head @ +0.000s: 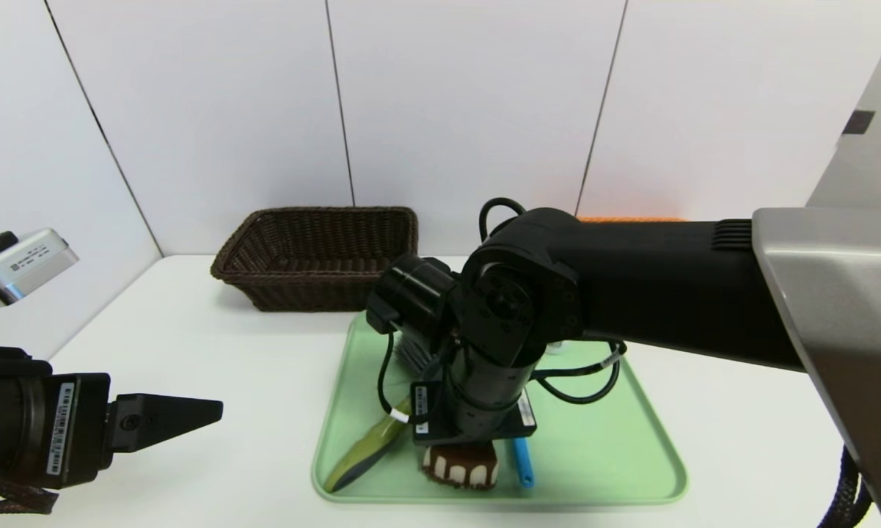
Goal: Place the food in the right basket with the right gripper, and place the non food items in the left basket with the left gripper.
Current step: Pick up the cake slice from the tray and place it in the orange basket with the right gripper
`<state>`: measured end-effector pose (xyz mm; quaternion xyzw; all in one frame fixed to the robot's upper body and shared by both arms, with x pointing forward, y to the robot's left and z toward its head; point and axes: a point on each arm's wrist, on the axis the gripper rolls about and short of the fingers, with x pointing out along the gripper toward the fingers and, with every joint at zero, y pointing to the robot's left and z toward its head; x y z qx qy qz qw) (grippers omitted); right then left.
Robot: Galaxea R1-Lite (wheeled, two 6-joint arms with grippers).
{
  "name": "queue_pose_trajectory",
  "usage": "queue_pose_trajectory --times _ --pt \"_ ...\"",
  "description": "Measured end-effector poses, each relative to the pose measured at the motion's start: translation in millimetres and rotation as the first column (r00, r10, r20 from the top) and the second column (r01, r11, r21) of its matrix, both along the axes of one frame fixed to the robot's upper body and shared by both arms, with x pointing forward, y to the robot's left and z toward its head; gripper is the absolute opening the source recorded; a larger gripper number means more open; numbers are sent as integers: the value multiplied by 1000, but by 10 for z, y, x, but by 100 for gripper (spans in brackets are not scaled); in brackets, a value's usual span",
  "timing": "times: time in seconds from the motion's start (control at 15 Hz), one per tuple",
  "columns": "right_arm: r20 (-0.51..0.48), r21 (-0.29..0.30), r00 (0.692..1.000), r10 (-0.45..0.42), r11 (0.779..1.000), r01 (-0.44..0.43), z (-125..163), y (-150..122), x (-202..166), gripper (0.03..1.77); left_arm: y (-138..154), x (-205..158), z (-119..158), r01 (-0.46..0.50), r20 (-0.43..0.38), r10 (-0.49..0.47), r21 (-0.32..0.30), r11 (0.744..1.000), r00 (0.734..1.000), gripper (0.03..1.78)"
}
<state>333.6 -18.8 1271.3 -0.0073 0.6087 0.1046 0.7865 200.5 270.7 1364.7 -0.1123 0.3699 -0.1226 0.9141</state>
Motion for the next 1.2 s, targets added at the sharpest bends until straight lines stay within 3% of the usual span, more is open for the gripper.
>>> queue_pose_trajectory --times 0.13,0.47,0.6,0.73,0.87,1.0,1.13,1.2 --pt "-1 -2 1000 -1 1000 1 -6 1 3 81 1 -2 -7 0 -2 0 1 1000 1000 169" --pt "18 37 1000 -19 999 18 163 -99 10 81 9 -15 -26 0 -7 0 4 1000 1000 169" --pt "39 85 999 -26 996 22 357 -201 -12 81 9 -15 -41 0 -11 0 7 1000 1000 169" --pt "83 198 996 -31 980 14 641 -346 -2 81 9 -15 -52 0 -14 0 9 1000 1000 169" --pt "171 372 984 -51 928 -16 973 -529 106 81 6 -12 -60 3 -17 -3 8 1000 1000 169" --pt "278 526 956 -97 848 -67 1305 -716 208 81 1 -8 -68 11 -24 -11 4 1000 1000 169" --pt "388 626 904 -181 771 -114 1568 -908 350 81 0 -7 -73 13 -28 -13 3 1000 1000 169" --pt "441 654 864 -242 746 -125 1674 -1052 459 81 1 -9 -73 13 -29 -13 4 1000 1000 169"
